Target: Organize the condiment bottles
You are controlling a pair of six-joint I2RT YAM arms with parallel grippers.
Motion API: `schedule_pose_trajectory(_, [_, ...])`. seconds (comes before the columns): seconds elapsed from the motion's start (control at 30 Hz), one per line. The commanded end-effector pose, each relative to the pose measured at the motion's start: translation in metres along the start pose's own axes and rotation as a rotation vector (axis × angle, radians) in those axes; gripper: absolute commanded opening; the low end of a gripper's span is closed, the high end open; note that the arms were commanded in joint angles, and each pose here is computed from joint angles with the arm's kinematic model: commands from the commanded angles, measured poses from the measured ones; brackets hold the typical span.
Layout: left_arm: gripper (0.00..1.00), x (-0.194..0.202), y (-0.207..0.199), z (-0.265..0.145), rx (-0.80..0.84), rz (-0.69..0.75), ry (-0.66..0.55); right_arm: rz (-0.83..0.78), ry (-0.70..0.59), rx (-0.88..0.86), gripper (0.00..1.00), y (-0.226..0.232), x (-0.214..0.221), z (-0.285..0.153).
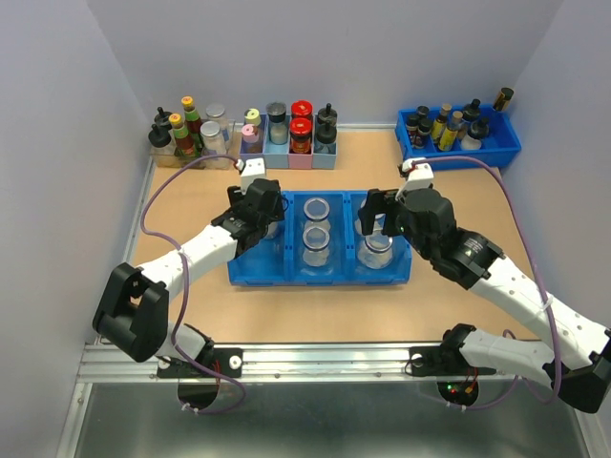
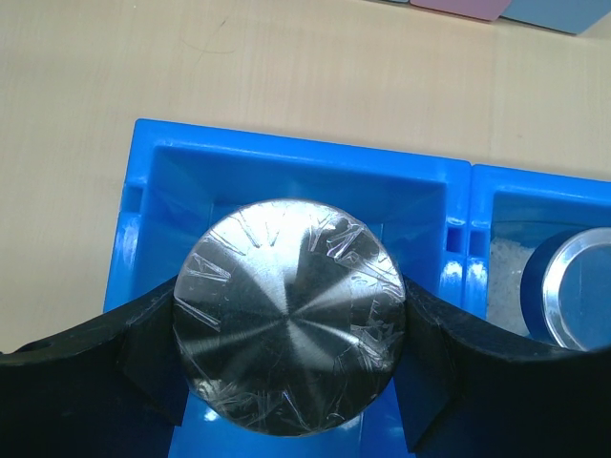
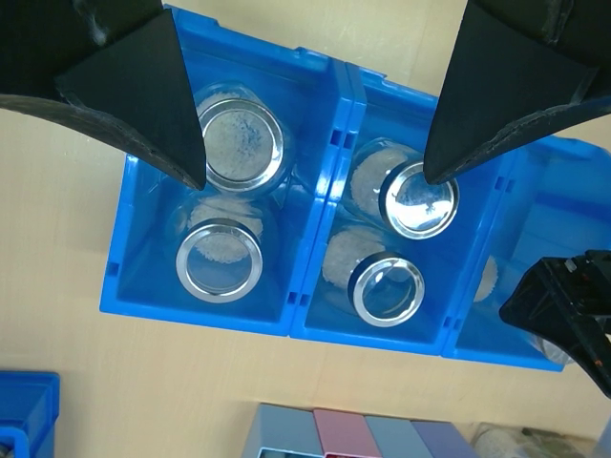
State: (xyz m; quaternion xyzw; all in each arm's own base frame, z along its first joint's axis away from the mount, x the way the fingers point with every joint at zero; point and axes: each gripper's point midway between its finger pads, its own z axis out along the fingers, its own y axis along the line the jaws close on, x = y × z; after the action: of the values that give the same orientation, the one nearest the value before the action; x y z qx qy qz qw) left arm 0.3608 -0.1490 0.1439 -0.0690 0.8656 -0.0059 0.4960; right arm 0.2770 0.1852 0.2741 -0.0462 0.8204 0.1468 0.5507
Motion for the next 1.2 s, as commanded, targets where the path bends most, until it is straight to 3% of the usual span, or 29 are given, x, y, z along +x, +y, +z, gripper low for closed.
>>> schedule_pose_trajectory(0.0, [0.51, -0.035, 0.002, -0.009, -0.028, -0.076, -0.108, 0.015, -0.003, -0.004, 1.0, -0.001, 0.004, -0.002])
schedule_pose_trajectory(0.07, [0.6, -0.032, 0.006, -0.009, -0.053, -0.064, -0.092, 0.016, 0.0, -0.005, 1.0, -0.001, 0.005, -0.002])
schedule_pose_trajectory(0.23, [0.75, -0.031, 0.009, -0.01, -0.071, -0.061, -0.081, 0.019, -0.003, -0.009, 1.0, 0.0, 0.004, -0.003])
schedule_pose_trajectory(0.37, [0.81, -0.032, 0.007, -0.01, -0.063, -0.066, -0.08, 0.015, -0.004, -0.011, 1.0, 0.001, 0.003, -0.003])
schedule_pose_trajectory(0.43, [0.99, -0.033, 0.006, -0.011, -0.059, -0.074, -0.084, 0.014, -0.001, -0.01, 1.0, 0.0, 0.004, -0.003])
schedule_pose_trajectory(0.9, [0.99, -0.061, -0.021, -0.04, 0.098, -0.082, -0.061, 0.037, -0.034, 0.016, 1.0, -0.006, -0.004, -0.009])
schedule_pose_trajectory(1.17, [0.99, -0.093, -0.012, -0.111, 0.272, -0.153, -0.154, 0.068, -0.048, 0.042, 1.0, -0.015, -0.002, -0.016])
